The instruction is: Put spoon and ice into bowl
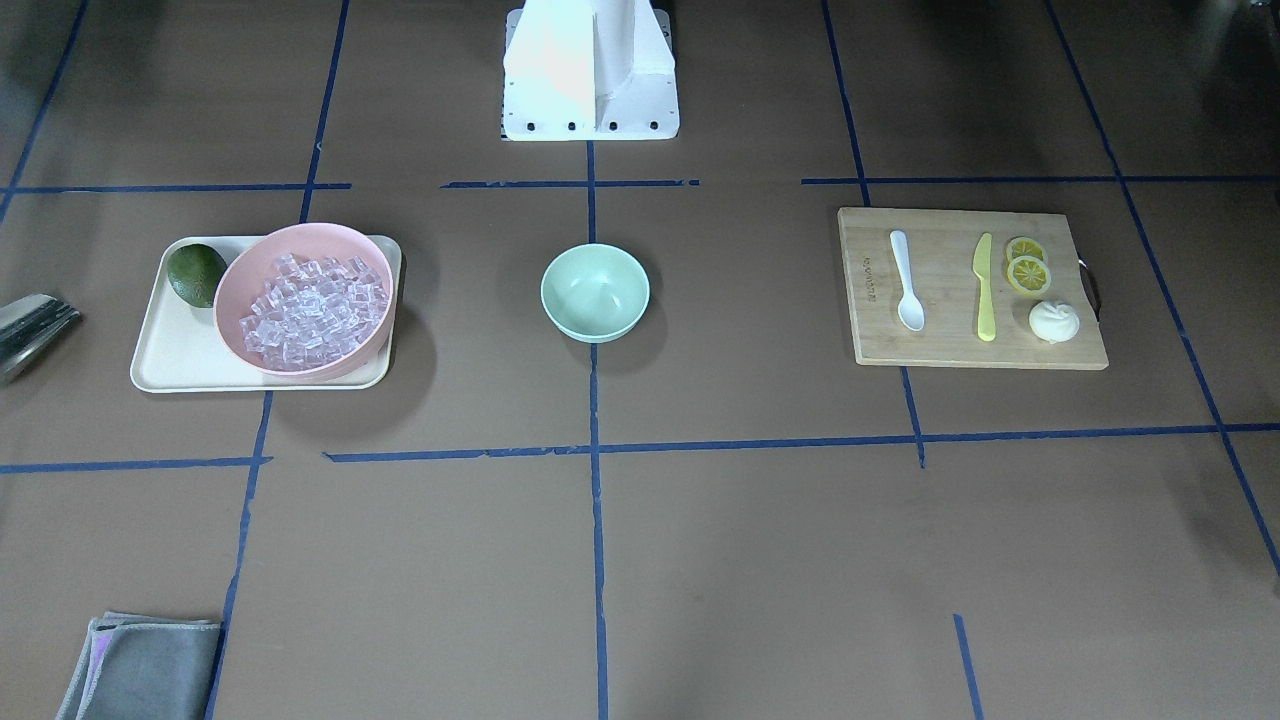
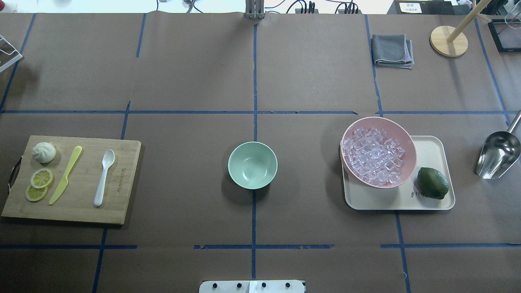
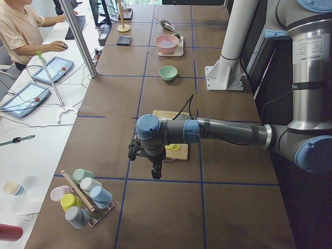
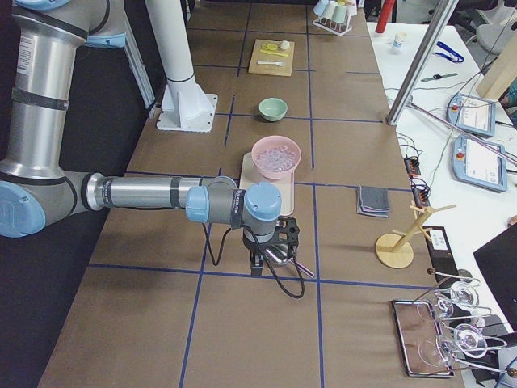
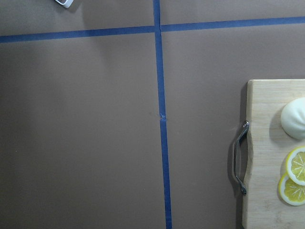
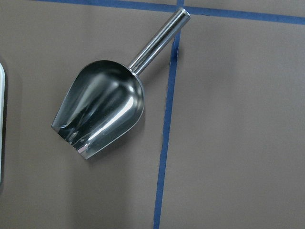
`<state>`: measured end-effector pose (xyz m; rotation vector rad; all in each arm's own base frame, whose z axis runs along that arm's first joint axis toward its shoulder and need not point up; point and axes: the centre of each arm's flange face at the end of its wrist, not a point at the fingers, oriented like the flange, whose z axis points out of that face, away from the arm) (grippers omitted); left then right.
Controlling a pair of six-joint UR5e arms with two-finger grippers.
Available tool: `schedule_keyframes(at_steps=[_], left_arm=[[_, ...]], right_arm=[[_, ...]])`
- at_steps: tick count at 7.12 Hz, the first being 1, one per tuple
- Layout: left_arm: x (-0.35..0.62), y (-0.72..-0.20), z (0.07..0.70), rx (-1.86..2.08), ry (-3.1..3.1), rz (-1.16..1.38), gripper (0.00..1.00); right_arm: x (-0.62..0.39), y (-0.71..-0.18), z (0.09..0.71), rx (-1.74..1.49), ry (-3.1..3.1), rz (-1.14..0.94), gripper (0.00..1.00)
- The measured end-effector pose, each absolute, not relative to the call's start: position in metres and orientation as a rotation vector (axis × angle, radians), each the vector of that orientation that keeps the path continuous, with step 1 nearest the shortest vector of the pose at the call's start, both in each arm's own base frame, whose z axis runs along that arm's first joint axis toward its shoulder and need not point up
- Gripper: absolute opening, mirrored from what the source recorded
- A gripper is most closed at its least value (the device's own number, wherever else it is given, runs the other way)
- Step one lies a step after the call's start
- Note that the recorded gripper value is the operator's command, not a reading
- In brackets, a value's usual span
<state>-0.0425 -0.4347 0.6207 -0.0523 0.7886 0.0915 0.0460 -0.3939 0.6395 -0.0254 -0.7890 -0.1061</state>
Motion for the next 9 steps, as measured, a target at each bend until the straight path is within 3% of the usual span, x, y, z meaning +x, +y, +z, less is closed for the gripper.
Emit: schedule_keyframes(at_steps=[5, 9], left_arm=[[-0.024, -0.414, 0.624, -0.034, 0.931, 0.109, 1.0], [0.103, -0.475, 0.532, -0.045, 0.969, 0.211, 1.0]], right_arm=[[0.043, -0.4, 0.627, -0.002, -0.811, -0.117, 1.0], [0.042, -0.399, 0.626, 0.051, -0.814, -0.142, 1.0]])
